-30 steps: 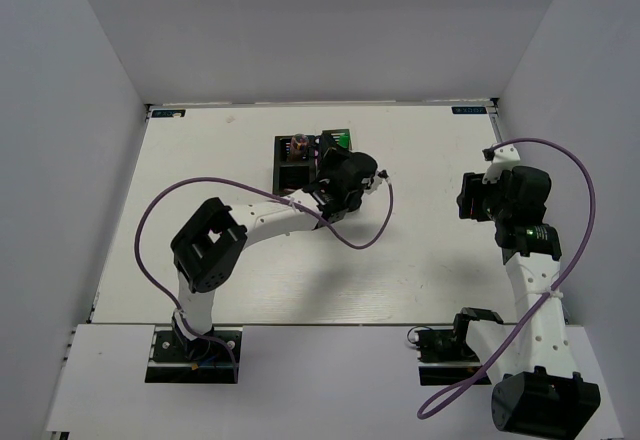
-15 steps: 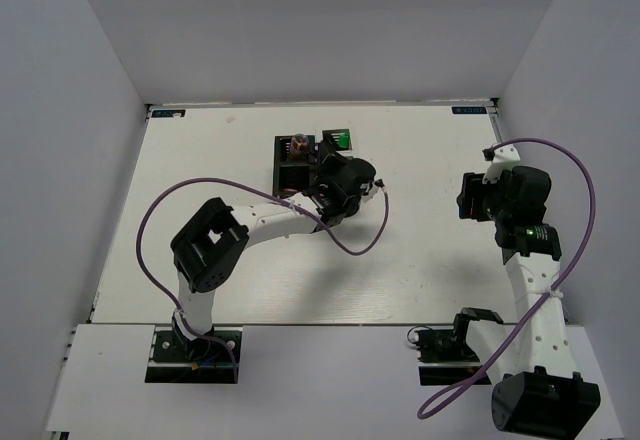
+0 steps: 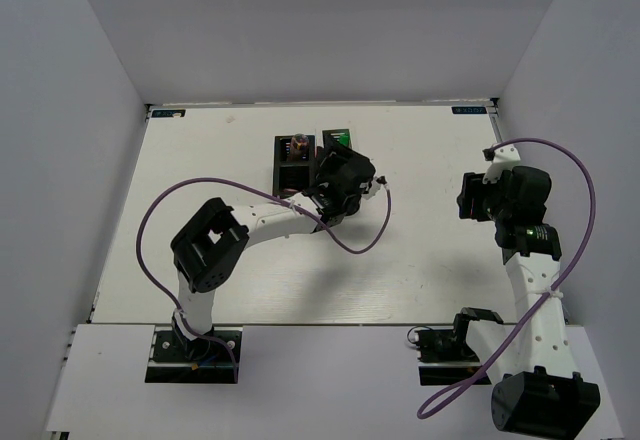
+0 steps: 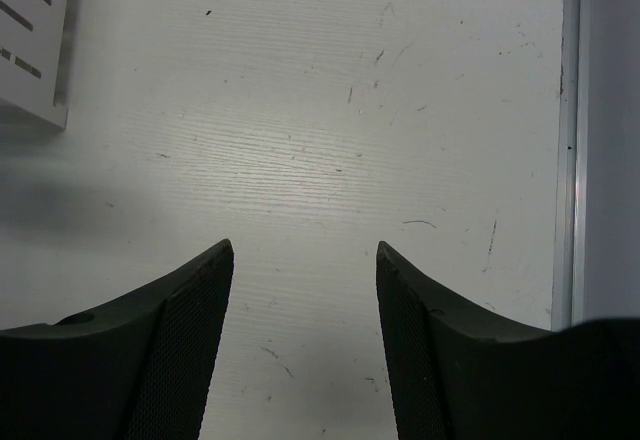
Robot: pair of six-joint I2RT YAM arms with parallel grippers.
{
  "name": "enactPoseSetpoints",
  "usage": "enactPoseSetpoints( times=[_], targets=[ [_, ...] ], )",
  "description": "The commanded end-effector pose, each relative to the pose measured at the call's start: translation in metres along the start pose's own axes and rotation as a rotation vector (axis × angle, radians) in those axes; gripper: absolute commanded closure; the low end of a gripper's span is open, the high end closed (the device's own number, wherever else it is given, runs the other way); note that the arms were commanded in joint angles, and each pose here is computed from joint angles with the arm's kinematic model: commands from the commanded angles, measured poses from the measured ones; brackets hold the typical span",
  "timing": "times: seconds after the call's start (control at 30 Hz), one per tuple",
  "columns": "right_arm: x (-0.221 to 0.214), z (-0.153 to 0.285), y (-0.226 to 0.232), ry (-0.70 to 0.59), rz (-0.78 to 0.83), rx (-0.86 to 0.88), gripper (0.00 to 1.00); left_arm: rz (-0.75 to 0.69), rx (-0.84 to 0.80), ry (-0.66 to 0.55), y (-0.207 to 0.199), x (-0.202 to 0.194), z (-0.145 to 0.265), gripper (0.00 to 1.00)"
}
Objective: Sort the stationery into containers
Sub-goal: Place the scissors in the storage box, then reset both arms
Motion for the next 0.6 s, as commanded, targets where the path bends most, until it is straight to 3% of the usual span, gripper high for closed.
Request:
enactPoseSetpoints(
  times=[0.0, 0.23, 0.3, 0.33, 0.4, 0.43, 0.5, 0.53, 0.57],
  targets=[
    [0.008, 0.002, -0.003, -0.042, -0.009, -0.018, 0.38, 0.052, 0.04, 0.0, 0.014, -0.009, 0.007, 0.46],
    [0.009, 0.003, -0.002, -0.045, -0.008, -0.015, 0.38, 0.113, 0.108, 0.005, 0.032, -0.011, 0.013, 0.44],
    [0.009, 0.003, -0.002, -0.044, -0.008, -0.013, 0.3, 0.152, 0.142, 0.005, 0.043, -0.012, 0.019, 0.44],
    [0.007, 0.003, -0.002, -0.034, -0.008, -0.007, 0.2, 0.194, 0.179, 0.002, 0.053, -0.011, 0.026, 0.44],
    [0.009, 0.004, 0.003, -0.037, 0.002, 0.026, 0.1, 0.316, 0.243, 0.032, 0.073, -0.023, 0.036, 0.39],
    [0.007, 0.005, 0.005, -0.023, 0.003, 0.04, 0.1, 0.43, 0.249, 0.022, 0.074, -0.021, 0.041, 0.35],
    [0.008, 0.004, 0.013, -0.014, 0.017, 0.11, 0.1, 0.537, 0.21, 0.11, 0.089, -0.041, 0.052, 0.21],
    [0.008, 0.006, 0.015, -0.004, 0.021, 0.125, 0.1, 0.683, 0.203, 0.122, 0.088, -0.047, 0.055, 0.15],
    [0.006, 0.006, 0.021, 0.009, 0.014, 0.174, 0.1, 0.68, 0.093, 0.176, 0.072, -0.057, 0.061, 0.05]
  ],
)
Point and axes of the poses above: each gripper's point midway between its finger pads, its own z axis back along the fingers, its own y axis along the line the jaws close on, x = y × z, the point moved 4 cm from there along z, back along the fingers, and after that the axes turned 1 degree about -z, right-handed, at the moved point
